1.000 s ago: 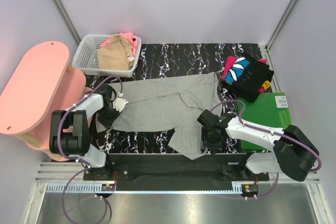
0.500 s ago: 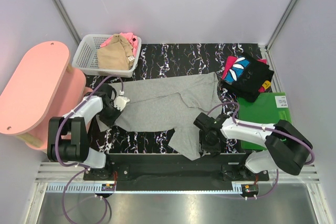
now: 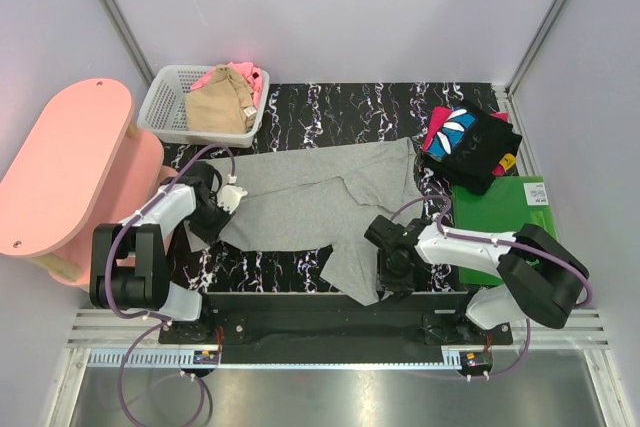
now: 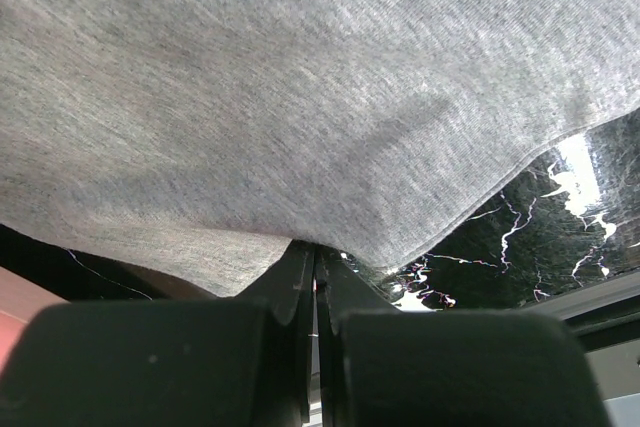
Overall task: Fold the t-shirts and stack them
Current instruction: Grap the side of the flattened tshirt closest away from the robot with both arms
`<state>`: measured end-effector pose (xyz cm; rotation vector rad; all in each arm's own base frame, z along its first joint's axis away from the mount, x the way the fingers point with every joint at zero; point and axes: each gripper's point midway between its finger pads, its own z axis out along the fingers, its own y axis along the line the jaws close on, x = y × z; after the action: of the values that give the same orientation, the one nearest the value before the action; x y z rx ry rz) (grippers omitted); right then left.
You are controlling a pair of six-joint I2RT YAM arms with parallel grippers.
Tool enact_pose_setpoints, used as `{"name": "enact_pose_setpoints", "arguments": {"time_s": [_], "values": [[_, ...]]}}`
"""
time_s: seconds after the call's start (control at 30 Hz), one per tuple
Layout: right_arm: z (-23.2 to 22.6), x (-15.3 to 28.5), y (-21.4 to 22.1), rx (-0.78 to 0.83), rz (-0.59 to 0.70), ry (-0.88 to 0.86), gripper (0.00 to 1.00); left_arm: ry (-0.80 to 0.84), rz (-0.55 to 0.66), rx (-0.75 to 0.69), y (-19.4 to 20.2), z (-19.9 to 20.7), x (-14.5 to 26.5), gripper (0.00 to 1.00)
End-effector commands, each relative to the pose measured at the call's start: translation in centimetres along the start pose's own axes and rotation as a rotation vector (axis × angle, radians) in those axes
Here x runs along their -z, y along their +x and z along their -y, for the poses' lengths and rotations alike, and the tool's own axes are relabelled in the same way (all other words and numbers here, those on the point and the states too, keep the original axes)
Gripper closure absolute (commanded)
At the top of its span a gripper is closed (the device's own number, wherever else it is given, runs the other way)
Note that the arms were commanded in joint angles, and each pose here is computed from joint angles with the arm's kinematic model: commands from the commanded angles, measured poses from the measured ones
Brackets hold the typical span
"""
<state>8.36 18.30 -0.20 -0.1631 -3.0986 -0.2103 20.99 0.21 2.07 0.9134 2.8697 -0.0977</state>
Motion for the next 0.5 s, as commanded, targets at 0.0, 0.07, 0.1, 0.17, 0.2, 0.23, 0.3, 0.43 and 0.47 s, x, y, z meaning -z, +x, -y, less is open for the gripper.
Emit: {"name": "enact_pose_setpoints", "arguments": {"time_s": [0.0, 0.07, 0.1, 0.17, 0.2, 0.23, 0.3, 0.43, 0.47], "values": [[-3.0, -0.2, -3.8, -0.038, 0.17, -0.095, 0.58, 0.013, 0.044, -0.01, -0.6, 0.4, 0.2, 1.0], [-2.9, -0.2, -3.9, -0.046, 0.18, -0.098, 0.63, 0.015, 0.044, -0.01, -0.6, 0.5, 0.2, 1.0], [-2.9, -0.1, -4.4, -0.05, 0.21, -0.098, 0.65, 0.016, 0.042, -0.013, -0.6, 0.5, 0.2, 1.0], [-2.9, 0.0, -4.7, -0.053, 0.227, -0.1, 0.71, 0.018, 0.039, -0.011, -0.4, 0.6, 0.1, 1.0], [-3.0, 0.2, -4.8, -0.053, 0.236, -0.106, 0.73, 0.019, 0.041, -0.011, -0.5, 0.6, 0.1, 1.0], [-3.2, 0.3, -5.0, -0.052, 0.245, -0.111, 0.77, 0.019, 0.041, -0.011, -0.4, 0.6, 0.1, 1.0], [-3.4, 0.6, -5.1, -0.047, 0.253, -0.123, 0.85, 0.021, 0.04, -0.011, -0.4, 0.6, 0.1, 1.0], [-3.8, 1.4, -5.6, -0.041, 0.28, -0.144, 0.94, 0.018, 0.039, -0.011, -0.3, 0.6, 0.1, 1.0], [-3.8, 1.6, -5.6, -0.035, 0.285, -0.146, 0.96, 0.015, 0.04, -0.013, -0.3, 0.6, 0.2, 1.0]]}}
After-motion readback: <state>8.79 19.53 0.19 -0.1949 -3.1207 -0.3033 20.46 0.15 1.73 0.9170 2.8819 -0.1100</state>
